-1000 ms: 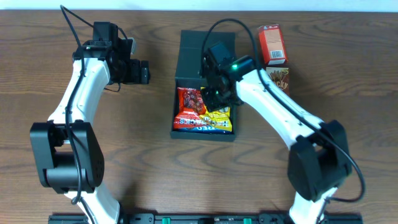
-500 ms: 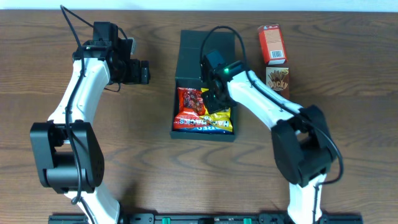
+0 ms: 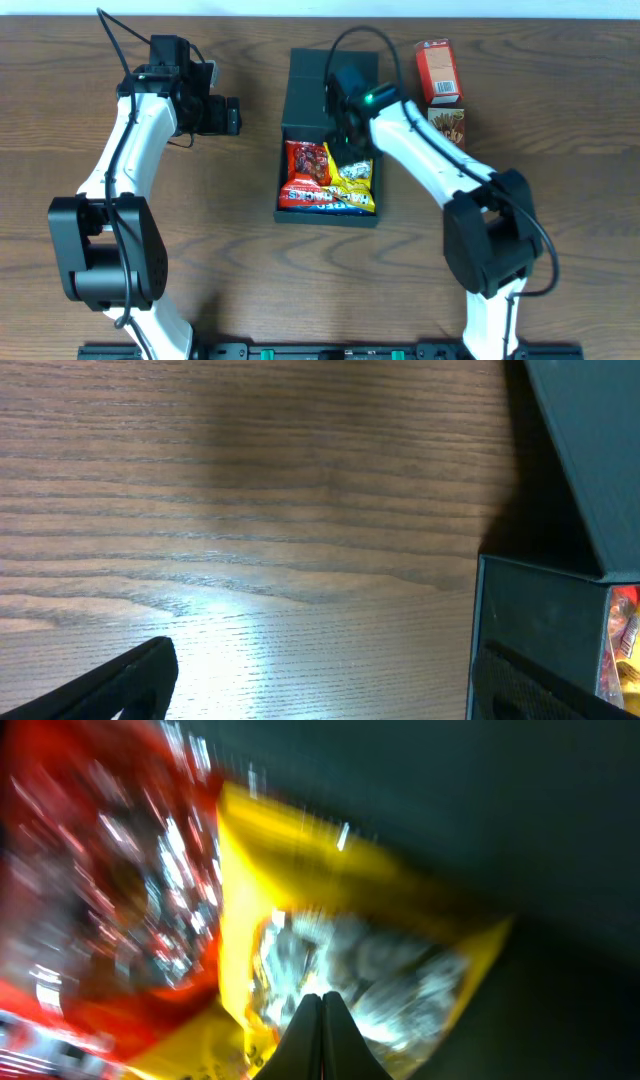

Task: Pack container
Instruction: 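Push the yellow bag down beside the Hacks bag with the right gripper, then reach the right gripper to the red Pocky box and grasp it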

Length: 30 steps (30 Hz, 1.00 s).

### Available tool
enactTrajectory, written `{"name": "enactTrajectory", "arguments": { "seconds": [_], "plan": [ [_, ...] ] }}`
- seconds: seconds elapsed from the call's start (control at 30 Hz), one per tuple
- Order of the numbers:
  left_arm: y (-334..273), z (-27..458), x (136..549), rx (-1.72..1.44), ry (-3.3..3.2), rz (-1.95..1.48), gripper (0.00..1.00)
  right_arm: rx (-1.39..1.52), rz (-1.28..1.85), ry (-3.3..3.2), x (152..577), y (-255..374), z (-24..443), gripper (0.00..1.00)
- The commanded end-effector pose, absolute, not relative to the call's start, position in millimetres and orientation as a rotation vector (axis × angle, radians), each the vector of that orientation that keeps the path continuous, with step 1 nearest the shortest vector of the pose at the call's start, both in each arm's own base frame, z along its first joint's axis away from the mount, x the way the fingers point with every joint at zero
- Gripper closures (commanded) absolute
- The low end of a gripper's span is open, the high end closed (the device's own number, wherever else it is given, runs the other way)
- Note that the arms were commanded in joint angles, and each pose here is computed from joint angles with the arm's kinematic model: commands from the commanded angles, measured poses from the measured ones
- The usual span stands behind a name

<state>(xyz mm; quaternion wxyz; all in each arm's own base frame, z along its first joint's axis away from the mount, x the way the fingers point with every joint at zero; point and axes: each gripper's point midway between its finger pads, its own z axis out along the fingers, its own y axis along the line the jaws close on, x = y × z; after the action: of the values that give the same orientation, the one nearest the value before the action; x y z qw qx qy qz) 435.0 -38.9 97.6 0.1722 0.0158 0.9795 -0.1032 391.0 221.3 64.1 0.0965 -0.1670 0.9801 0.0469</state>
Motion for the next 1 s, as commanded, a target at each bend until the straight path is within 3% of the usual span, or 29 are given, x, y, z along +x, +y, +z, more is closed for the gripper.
{"name": "enactTrajectory", "arguments": {
  "seconds": [0.0,0.1,0.13,0.2,0.3,0.37,0.4,0.63,0.97],
  "plan": [
    [-36.1,113.0,441.4,0.061,2.739,-0.276,0.05,-0.41,0.156,2.704,426.1,212.0,140.1,0.98],
    [-36.1,113.0,441.4,0.061,2.739,-0.276,0.05,-0.306,0.09,2.609,451.1,184.7,169.2,0.98],
    [-36.0,113.0,441.5,0.061,2.739,-0.275,0.05,-0.238,0.045,2.586,463.7,162.0,173.9,0.88],
    [-36.0,113.0,441.5,0.061,2.739,-0.275,0.05,-0.162,0.003,2.586,476.7,131.9,170.3,0.79],
    [-36.0,113.0,441.5,0.061,2.739,-0.275,0.05,-0.065,-0.03,2.595,493.4,94.1,158.2,0.42],
    [-36.1,113.1,441.7,0.061,2.738,-0.276,0.05,0.001,-0.043,2.577,506.9,71.3,152.7,0.09],
    [-36.1,113.1,441.7,0.061,2.738,-0.276,0.05,0.019,-0.048,2.562,513.9,62.9,151.0,0.01],
    [-36.0,113.0,441.6,0.061,2.739,-0.275,0.05,-0.083,-0.118,2.368,573.8,33.0,150.1,0.01],
    [-36.1,113.0,441.4,0.06,2.739,-0.276,0.05,-0.163,-0.181,2.364,607.0,20.8,78.2,0.01]
  ]
}}
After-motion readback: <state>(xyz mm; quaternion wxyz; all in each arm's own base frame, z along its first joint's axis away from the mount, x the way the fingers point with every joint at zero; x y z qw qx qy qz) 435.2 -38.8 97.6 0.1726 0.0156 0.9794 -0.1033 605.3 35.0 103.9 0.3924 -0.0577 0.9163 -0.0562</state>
